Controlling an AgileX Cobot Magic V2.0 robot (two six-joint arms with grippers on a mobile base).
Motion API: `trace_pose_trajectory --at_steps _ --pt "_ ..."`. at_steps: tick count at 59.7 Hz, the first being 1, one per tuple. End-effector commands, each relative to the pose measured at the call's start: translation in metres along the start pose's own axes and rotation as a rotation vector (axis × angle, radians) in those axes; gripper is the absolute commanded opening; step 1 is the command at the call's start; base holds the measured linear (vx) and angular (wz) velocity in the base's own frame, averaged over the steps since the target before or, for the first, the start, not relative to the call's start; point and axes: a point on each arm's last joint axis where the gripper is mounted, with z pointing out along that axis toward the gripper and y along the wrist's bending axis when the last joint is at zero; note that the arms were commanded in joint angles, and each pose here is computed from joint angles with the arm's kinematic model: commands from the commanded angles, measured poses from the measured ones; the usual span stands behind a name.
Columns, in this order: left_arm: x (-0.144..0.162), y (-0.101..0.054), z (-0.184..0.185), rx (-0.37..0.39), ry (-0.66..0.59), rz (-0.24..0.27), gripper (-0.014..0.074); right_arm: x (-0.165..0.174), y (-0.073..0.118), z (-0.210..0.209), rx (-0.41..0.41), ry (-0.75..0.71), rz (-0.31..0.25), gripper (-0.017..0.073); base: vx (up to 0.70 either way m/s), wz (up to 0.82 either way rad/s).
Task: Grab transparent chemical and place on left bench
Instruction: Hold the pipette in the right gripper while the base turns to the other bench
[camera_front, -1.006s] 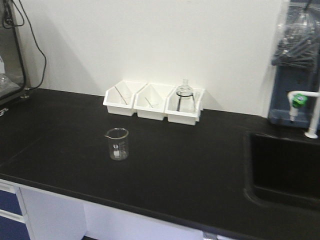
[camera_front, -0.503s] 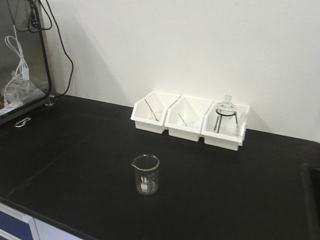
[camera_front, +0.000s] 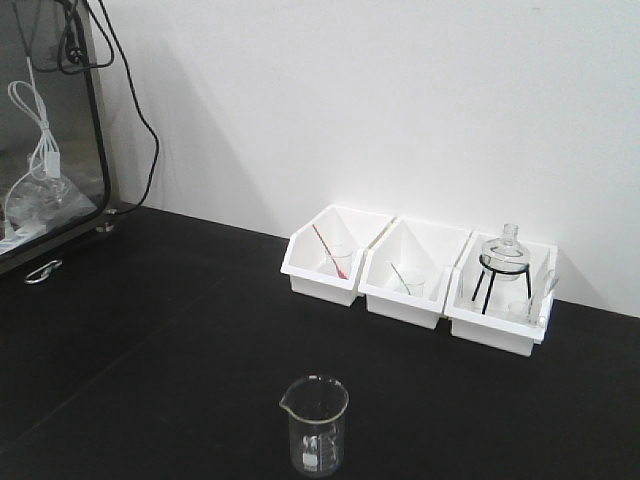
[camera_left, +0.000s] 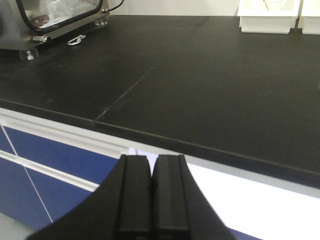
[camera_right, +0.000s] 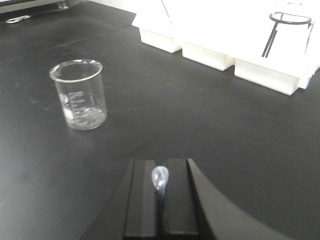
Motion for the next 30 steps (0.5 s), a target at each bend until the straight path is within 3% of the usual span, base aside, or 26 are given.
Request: trace_pose_trajectory --at_steps 1,30 --pt "-0.003 0.0 -0.001 -0.002 -0.081 -0.009 -0.0003 -0.016 0.003 0.0 -0.033 -0.101 -0.007 -0.0003 0.21 -0.02" --pt "-0.003 0.0 -0.001 -0.002 -0.081 -0.009 -0.0003 -0.001 0.0 0.011 -0.023 0.013 0.016 -0.0003 0.06 -0.08"
